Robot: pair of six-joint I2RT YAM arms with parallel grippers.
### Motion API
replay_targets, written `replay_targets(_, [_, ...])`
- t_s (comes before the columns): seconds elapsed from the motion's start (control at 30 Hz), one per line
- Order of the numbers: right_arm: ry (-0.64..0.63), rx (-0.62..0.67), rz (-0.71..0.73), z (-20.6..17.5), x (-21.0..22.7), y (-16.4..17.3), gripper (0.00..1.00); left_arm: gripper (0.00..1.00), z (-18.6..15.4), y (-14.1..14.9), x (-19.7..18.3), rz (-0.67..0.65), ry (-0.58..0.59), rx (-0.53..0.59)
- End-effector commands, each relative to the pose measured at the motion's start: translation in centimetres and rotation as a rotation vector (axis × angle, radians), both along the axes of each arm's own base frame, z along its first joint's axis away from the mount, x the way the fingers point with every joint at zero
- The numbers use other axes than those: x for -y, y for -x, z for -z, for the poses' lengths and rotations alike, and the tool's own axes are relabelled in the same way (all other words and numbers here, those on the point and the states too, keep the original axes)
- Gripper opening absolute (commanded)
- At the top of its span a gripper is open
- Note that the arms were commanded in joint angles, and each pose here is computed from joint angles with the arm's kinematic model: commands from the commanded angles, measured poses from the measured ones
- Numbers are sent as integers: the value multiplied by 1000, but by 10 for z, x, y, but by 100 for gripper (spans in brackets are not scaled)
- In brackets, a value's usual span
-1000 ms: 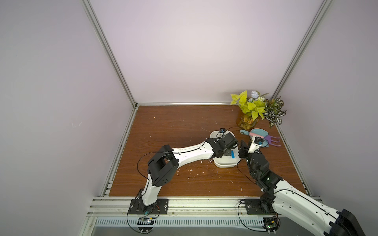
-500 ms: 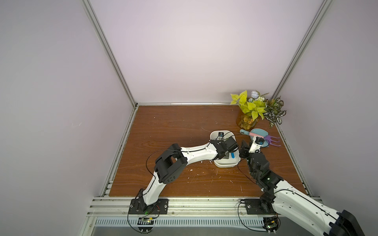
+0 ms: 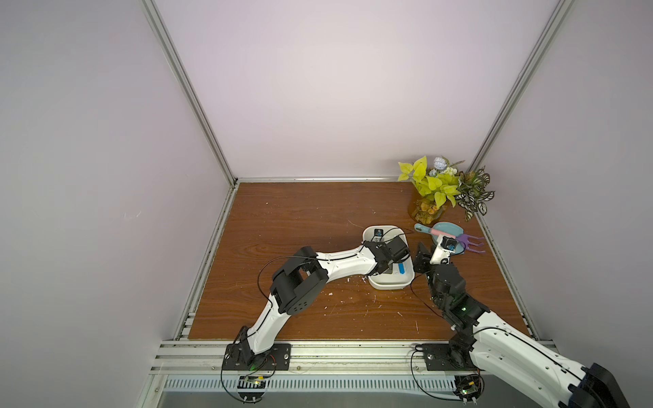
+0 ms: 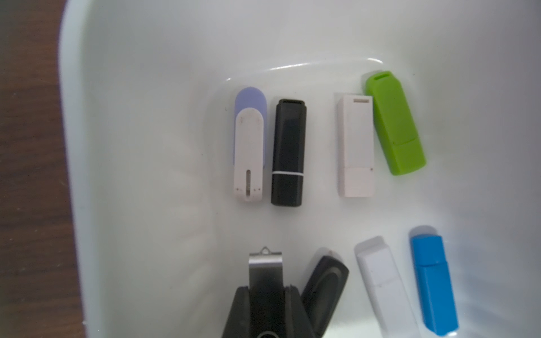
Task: Put the usb flash drive into the storage box
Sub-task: Place the USB flash in the storage box.
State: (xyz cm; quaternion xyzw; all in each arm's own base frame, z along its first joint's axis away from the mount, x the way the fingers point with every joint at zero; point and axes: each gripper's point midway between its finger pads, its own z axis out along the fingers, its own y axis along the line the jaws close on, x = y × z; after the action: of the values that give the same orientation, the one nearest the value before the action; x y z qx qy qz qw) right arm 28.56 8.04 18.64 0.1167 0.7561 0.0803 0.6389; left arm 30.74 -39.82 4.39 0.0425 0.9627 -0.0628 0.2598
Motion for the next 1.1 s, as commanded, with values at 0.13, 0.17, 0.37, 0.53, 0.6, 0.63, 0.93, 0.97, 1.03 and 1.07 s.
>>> replay_targets(0.13, [-28, 12, -1, -4, 0, -1, 48, 19, 1, -5, -6, -19, -30, 0])
replay_targets(0.17, [-27, 11, 0, -4, 0, -2, 48, 22, 1, -5, -6, -15, -30, -1])
replay_targets(0.37, [-27, 11, 0, -4, 0, -2, 48, 29, -20, -4, -2, 1, -3, 19])
replay_targets(0.53, [-27, 13, 0, -5, 0, -2, 48, 29, -68, -5, 9, 27, 58, 91])
replay_targets(0.6, [-23, 14, 3, -5, 1, -1, 48, 29, -95, -6, 13, 44, 90, 133])
replay_targets(0.63, [-20, 15, 3, -4, 1, -1, 48, 29, -108, -6, 15, 51, 106, 154])
replay_targets(0.93, [36, -3, 29, 2, 6, -4, 49, 40, -226, -6, -93, -106, 70, 481])
replay_targets(0.97, [39, -2, 38, 1, 8, -4, 49, 44, -219, -6, -122, -148, 22, 496])
replay_targets(1.03, [47, 3, 53, 0, 11, -4, 49, 50, -211, -8, -176, -213, -8, 497])
replay_targets(1.07, [54, 6, 58, 0, 13, -5, 51, 52, -201, -9, -202, -233, -18, 494])
